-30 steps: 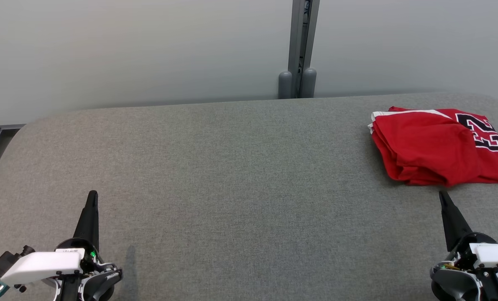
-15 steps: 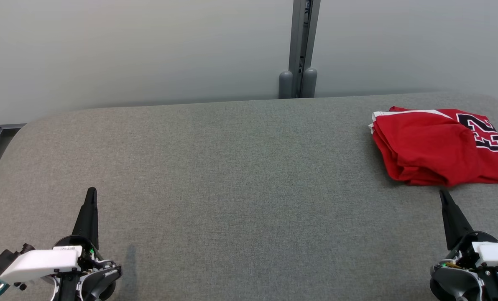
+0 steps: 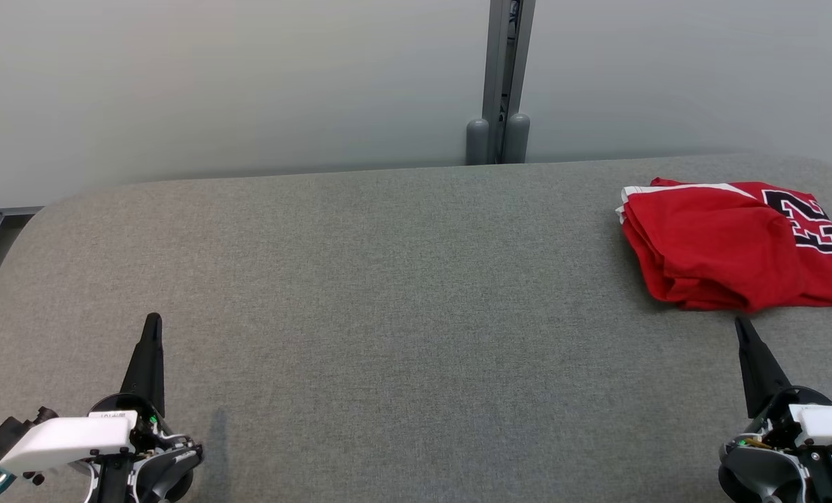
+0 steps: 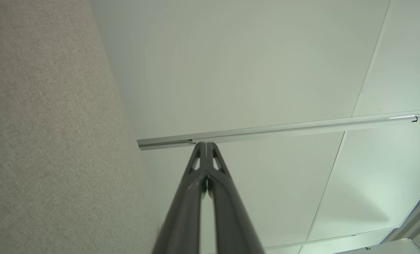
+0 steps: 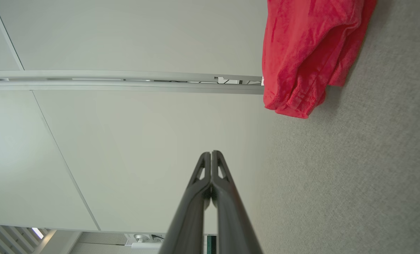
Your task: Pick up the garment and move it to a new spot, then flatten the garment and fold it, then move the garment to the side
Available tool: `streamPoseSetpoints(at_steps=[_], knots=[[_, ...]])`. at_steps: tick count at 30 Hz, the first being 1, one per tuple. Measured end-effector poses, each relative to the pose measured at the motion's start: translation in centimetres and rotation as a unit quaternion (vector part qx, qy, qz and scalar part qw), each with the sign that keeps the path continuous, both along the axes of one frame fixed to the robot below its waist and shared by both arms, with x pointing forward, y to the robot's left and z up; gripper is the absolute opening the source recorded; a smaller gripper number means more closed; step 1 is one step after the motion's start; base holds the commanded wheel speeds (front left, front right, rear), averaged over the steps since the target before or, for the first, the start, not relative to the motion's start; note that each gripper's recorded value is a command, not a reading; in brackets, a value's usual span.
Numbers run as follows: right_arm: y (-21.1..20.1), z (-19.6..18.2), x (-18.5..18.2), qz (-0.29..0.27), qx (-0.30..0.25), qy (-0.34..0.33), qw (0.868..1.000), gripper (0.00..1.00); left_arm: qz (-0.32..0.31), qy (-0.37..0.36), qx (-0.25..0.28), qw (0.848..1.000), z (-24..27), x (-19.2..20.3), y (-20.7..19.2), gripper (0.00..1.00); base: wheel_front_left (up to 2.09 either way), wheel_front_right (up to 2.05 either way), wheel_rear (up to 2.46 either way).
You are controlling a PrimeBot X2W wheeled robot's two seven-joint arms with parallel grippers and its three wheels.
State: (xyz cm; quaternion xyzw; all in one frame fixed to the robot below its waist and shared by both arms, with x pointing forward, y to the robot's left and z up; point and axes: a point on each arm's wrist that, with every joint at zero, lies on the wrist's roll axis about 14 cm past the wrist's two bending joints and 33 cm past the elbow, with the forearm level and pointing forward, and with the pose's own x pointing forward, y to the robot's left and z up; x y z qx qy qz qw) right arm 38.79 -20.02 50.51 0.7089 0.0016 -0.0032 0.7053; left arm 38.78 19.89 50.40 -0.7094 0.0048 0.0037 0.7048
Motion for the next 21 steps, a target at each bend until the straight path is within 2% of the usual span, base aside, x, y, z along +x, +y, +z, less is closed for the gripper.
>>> streamPoseSetpoints(at_steps=[21], knots=[[0.02, -0.01, -0.01, 0.001, 0.0, 0.0, 1.0, 0.0, 0.0, 0.0, 0.0, 1.0, 0.0, 0.0, 0.0, 0.0, 0.0, 0.0, 0.0]])
